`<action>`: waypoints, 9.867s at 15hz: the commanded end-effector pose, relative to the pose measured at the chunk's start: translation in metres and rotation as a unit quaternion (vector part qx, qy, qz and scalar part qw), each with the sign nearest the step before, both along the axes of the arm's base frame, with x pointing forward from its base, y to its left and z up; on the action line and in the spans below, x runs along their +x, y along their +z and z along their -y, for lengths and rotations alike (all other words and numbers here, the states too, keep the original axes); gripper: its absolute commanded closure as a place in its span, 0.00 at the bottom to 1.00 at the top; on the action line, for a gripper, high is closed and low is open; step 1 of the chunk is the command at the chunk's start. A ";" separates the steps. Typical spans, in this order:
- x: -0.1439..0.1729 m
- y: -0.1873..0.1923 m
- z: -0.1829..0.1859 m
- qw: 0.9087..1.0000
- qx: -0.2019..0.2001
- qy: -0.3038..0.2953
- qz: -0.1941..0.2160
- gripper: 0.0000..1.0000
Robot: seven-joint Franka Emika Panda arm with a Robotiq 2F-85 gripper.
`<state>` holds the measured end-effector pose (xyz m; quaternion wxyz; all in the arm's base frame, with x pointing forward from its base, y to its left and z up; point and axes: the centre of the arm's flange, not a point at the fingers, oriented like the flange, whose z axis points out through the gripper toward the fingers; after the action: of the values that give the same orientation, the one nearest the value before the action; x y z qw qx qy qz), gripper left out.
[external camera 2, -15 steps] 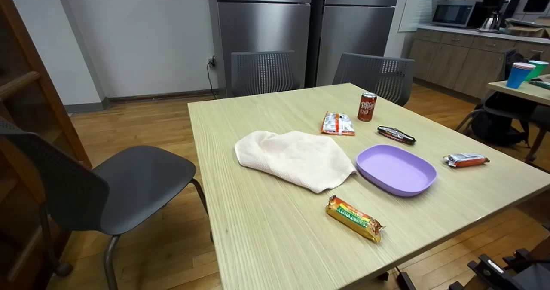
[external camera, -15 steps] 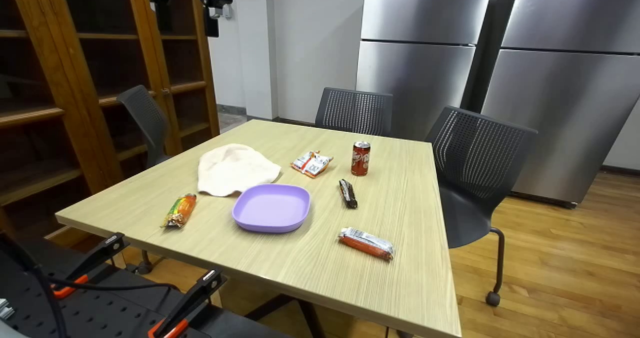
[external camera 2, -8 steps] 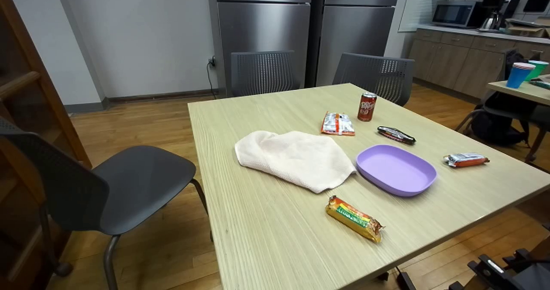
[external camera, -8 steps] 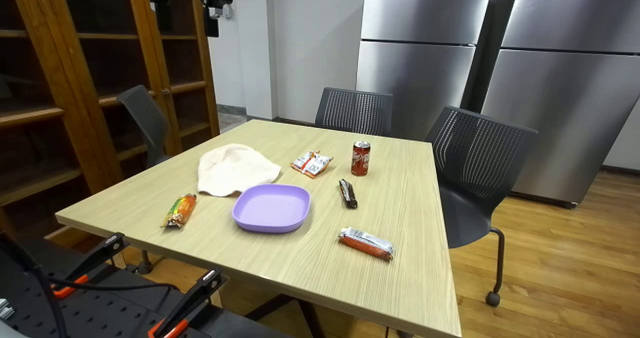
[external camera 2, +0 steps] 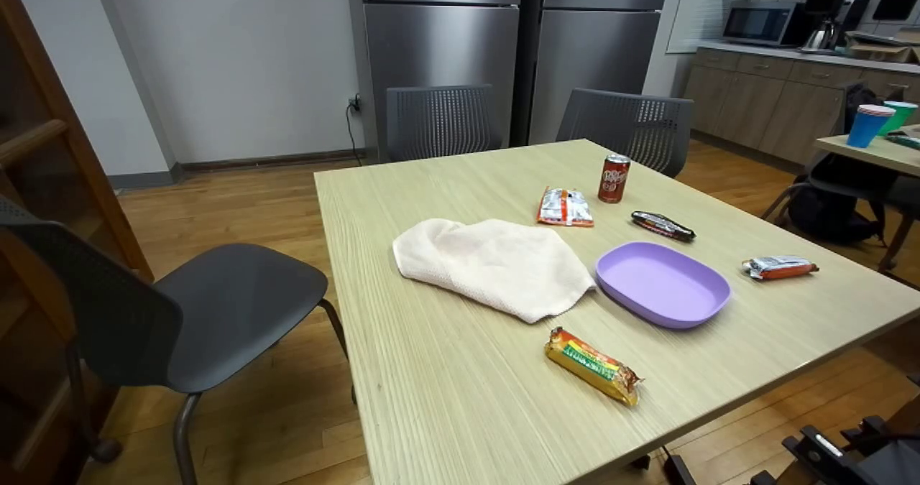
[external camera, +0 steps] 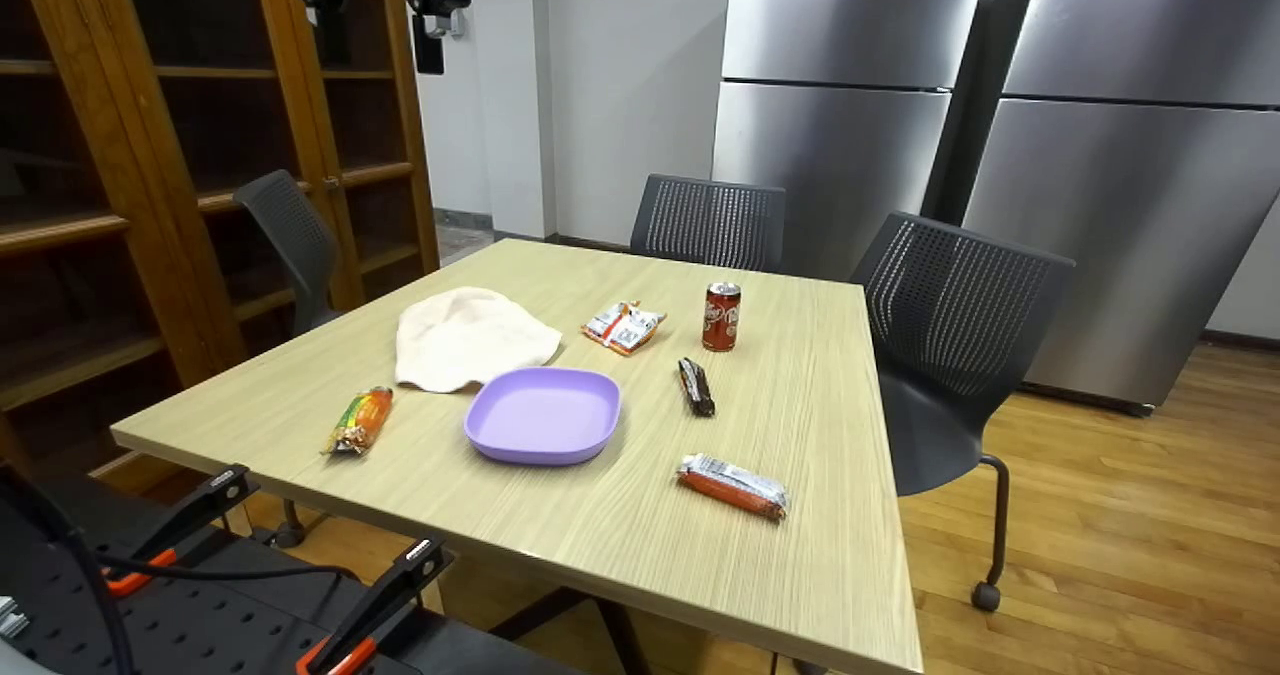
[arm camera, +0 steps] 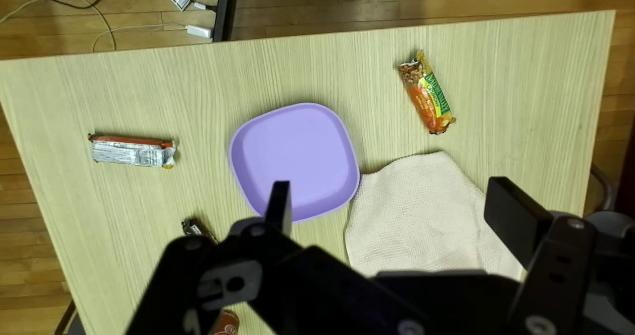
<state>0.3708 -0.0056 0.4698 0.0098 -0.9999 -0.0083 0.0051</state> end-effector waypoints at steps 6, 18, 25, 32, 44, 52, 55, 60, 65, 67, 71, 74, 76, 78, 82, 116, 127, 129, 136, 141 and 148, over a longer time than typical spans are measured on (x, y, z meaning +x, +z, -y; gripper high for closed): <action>0.031 -0.028 0.025 0.998 -0.040 0.032 0.036 0.00; 0.078 -0.106 0.092 0.996 -0.057 0.045 0.060 0.00; 0.098 -0.154 0.116 0.997 -0.062 0.003 0.051 0.00; 0.080 -0.158 0.113 0.996 -0.061 0.038 0.047 0.00; 0.106 -0.197 0.113 0.995 -0.079 0.050 0.042 0.00; 0.143 -0.231 0.128 0.996 -0.083 0.024 0.037 0.00; 0.159 -0.243 0.136 0.996 -0.084 0.006 0.031 0.00; 0.182 -0.263 0.146 0.996 -0.087 -0.010 0.027 0.00; 0.180 -0.274 0.148 0.995 -0.092 -0.016 0.020 0.00; 0.187 -0.283 0.152 0.995 -0.094 -0.025 0.014 0.00; 0.191 -0.287 0.153 0.995 -0.096 -0.028 0.013 0.00; 0.191 -0.287 0.153 0.995 -0.096 -0.029 0.013 0.00; 0.191 -0.287 0.153 0.995 -0.096 -0.029 0.013 0.00; 0.196 -0.292 0.152 0.994 -0.105 -0.040 0.018 0.00; 0.206 -0.306 0.155 0.993 -0.117 -0.019 0.029 0.00; 0.278 -0.376 0.192 0.992 -0.099 0.071 0.028 0.58; 0.265 -0.361 0.204 0.994 -0.088 0.051 0.044 0.97; 0.262 -0.351 0.200 0.993 -0.093 0.053 0.053 0.97; 0.242 -0.316 0.173 0.989 -0.108 0.065 0.074 0.97; 0.215 -0.305 0.138 0.987 -0.116 0.079 0.074 0.97; 0.177 -0.301 0.091 0.985 -0.133 0.084 0.066 0.97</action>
<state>0.5767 -0.1186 0.1544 -0.1104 -0.9875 -0.0970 -0.0562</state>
